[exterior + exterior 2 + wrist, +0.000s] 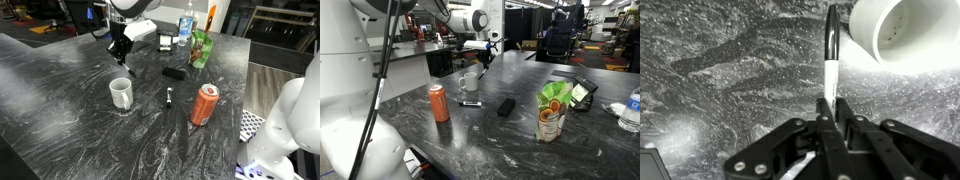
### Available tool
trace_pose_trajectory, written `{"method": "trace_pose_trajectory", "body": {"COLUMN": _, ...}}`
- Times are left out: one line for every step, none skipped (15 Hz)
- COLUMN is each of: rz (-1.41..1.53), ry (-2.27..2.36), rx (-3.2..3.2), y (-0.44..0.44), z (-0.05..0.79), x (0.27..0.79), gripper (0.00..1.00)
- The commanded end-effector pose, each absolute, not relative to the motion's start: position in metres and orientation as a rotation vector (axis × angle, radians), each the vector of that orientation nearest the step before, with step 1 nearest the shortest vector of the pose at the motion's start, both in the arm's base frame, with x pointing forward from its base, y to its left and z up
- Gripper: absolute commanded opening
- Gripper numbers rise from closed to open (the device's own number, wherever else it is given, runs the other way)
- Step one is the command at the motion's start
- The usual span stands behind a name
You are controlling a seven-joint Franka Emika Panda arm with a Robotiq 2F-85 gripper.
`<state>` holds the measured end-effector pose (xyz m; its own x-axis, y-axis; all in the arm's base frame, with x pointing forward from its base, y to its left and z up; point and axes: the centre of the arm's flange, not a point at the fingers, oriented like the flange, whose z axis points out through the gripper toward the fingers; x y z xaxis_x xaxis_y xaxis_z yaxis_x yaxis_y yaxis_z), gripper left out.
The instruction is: Put the pen inside the mug
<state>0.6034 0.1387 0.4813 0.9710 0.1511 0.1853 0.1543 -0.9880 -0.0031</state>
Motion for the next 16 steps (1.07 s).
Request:
{"method": "trace_pose_trajectory", "body": {"rz": -0.524, "ry": -0.347, "rx": -3.060, "y": 0.153, "z": 0.481, "x": 0.565, "gripper": 0.03}}
{"method": "trace_pose_trajectory", "body": {"rz": -0.590, "ry": -0.350, "rx": -3.045, "y": 0.156, "z": 0.486, "x": 0.558, "gripper": 0.03}}
{"method": "trace_pose_trajectory", "body": {"rz": -0.654, "ry": -0.354, "rx": -3.037, "y": 0.158, "z": 0.491, "x": 0.552, "gripper": 0.03}}
{"method": "trace_pose_trajectory", "body": {"rz": -0.714, "ry": -0.356, "rx": -3.033, "y": 0.160, "z": 0.498, "x": 0.546, "gripper": 0.03}}
{"method": "trace_pose_trajectory", "body": {"rz": -0.762, "ry": -0.364, "rx": -3.027, "y": 0.161, "z": 0.502, "x": 0.541, "gripper": 0.03}}
{"method": "trace_pose_trajectory", "body": {"rz": -0.821, "ry": -0.371, "rx": -3.025, "y": 0.162, "z": 0.508, "x": 0.535, "gripper": 0.03}}
{"method": "trace_pose_trajectory", "body": {"rz": -0.861, "ry": -0.379, "rx": -3.015, "y": 0.163, "z": 0.513, "x": 0.531, "gripper": 0.03}}
{"method": "trace_pose_trajectory", "body": {"rz": -0.889, "ry": -0.394, "rx": -3.000, "y": 0.166, "z": 0.516, "x": 0.527, "gripper": 0.03}}
{"method": "trace_pose_trajectory", "body": {"rz": -0.899, "ry": -0.408, "rx": -2.986, "y": 0.168, "z": 0.517, "x": 0.523, "gripper": 0.03}}
{"method": "trace_pose_trajectory", "body": {"rz": -0.892, "ry": -0.424, "rx": -2.967, "y": 0.170, "z": 0.516, "x": 0.519, "gripper": 0.03}}
{"method": "trace_pose_trajectory", "body": {"rz": -0.869, "ry": -0.440, "rx": -2.944, "y": 0.172, "z": 0.514, "x": 0.515, "gripper": 0.03}}
{"method": "trace_pose_trajectory", "body": {"rz": -0.849, "ry": -0.444, "rx": -2.925, "y": 0.175, "z": 0.512, "x": 0.511, "gripper": 0.03}}
{"method": "trace_pose_trajectory", "body": {"rz": -0.834, "ry": -0.440, "rx": -2.903, "y": 0.177, "z": 0.510, "x": 0.508, "gripper": 0.03}}
{"method": "trace_pose_trajectory", "body": {"rz": -0.816, "ry": -0.441, "rx": -2.881, "y": 0.178, "z": 0.506, "x": 0.506, "gripper": 0.03}}
{"method": "trace_pose_trajectory", "body": {"rz": -0.802, "ry": -0.438, "rx": -2.855, "y": 0.180, "z": 0.502, "x": 0.505, "gripper": 0.03}}
{"method": "trace_pose_trajectory", "body": {"rz": -0.791, "ry": -0.438, "rx": -2.823, "y": 0.181, "z": 0.498, "x": 0.505, "gripper": 0.03}}
